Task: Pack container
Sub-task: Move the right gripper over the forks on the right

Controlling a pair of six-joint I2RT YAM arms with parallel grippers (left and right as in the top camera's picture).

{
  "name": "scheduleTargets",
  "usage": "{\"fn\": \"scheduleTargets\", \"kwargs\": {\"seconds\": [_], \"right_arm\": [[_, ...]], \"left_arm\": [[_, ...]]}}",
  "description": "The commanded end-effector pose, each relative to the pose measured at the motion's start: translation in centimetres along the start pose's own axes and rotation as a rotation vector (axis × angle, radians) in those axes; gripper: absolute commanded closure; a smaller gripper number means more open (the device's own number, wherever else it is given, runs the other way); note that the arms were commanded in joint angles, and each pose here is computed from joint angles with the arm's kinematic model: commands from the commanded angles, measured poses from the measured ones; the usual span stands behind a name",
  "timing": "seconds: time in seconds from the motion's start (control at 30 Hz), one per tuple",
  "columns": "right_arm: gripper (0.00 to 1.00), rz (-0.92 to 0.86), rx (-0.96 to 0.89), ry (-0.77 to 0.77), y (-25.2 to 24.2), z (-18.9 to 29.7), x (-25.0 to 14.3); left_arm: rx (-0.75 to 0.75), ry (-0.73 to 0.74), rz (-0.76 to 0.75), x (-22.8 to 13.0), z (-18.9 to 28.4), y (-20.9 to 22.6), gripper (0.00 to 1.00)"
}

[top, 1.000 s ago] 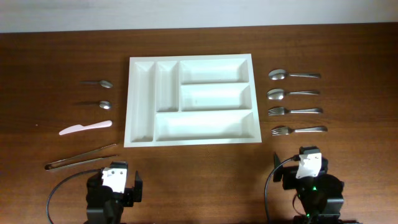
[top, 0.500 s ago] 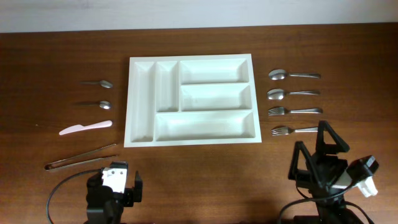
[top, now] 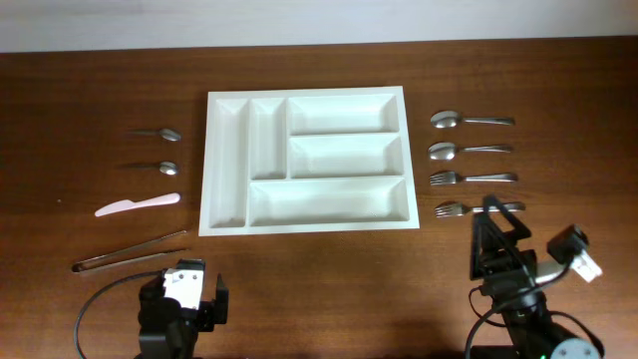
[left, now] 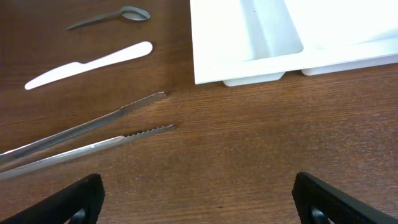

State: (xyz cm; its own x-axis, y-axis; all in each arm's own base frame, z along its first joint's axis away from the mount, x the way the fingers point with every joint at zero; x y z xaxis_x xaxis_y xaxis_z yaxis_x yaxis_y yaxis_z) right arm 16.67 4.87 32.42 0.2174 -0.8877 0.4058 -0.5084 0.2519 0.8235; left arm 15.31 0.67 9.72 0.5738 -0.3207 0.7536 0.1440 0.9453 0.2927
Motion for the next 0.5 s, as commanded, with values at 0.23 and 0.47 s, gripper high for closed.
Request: {"fn": "scheduleTargets", "kwargs": {"seconds": [0.23,0.47], "right_arm": [[0.01,0.437,-0.34,0.347,6.1,-2.2,1.4],[0.01,0.535,-0.881,0.629,2.0,-1.6,3.8]], "left_arm": [[-0.006,-0.007,-0.015,0.0,0.0,-0.1,0.01],[-0.006,-0.007,-0.015,0.0,0.0,-0.1,0.01]]}}
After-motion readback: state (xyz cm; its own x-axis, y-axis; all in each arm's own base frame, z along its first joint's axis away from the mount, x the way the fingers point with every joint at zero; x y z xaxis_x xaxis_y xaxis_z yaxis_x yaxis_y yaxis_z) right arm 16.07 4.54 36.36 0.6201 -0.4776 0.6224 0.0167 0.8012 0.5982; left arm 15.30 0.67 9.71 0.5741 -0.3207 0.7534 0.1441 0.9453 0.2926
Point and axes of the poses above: each gripper's point midway between its finger pads, its own z axis back along the fingers, its own y axis along the line the jaws close on, x = y × z, the point moved 4 cm from there along z, back along the fingers, and after that the axes turned 10 degrees about -z, right-handed, at the moved point
